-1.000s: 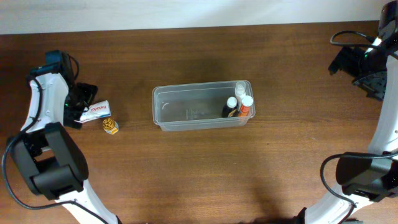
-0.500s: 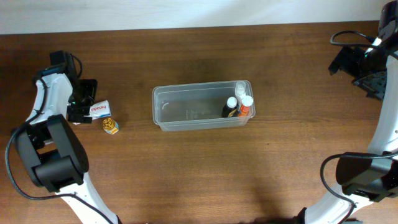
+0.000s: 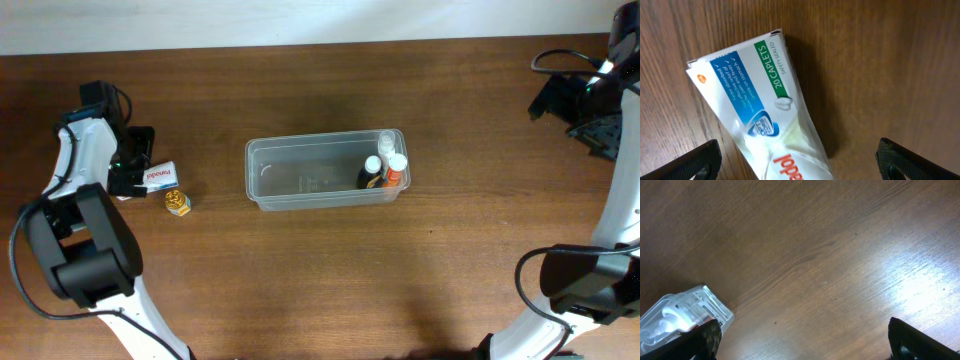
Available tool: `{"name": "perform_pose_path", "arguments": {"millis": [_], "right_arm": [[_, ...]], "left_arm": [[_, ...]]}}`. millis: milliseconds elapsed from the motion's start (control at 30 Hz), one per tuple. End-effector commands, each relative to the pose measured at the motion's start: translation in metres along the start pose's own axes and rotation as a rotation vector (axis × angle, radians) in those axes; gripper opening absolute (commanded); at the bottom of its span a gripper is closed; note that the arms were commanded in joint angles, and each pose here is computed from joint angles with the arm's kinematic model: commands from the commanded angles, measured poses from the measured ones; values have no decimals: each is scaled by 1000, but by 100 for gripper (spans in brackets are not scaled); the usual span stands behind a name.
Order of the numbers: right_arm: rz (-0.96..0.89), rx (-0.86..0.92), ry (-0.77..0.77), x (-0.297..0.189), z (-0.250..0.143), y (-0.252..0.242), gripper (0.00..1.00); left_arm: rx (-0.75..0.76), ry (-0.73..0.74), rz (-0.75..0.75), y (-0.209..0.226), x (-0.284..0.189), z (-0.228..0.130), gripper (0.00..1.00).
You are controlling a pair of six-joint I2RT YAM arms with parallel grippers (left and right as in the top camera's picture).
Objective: Pack container
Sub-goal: 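Move the left gripper to the white Panadol box and grasp it, then lift the Panadol box and carry it over the container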
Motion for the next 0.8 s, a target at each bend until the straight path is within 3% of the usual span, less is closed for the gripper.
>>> {"name": "perform_pose_path", "arguments": {"millis": [0,300,400,500,667,767], "right_arm": [[-9,11,-4,0,1,-2,98],[-9,11,-4,0,1,-2,98],[-9,11,-4,0,1,-2,98],[-9,11,-4,0,1,-2,98],[-9,11,-4,0,1,-2,98],[-9,11,-4,0,1,-2,98]], "left_arm": [[27,15,56,6,20,0,99],[41,24,105,14,22,-2,99],[119,32,108,15,22,-2,98],[212,39,113,16,22,-2,89],[289,50,130,20,22,-2,63],[325,52,129,20,22,-2,58]]}}
Point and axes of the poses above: each gripper's point midway between its finger pads, its own x axis out along the fingers, its own y axis along the line the jaws close on, z = x × y, the point moved 6 cm from there along -x, back along the fingers, and after that the axes turned 9 degrees about -x, right-handed, at the moved point
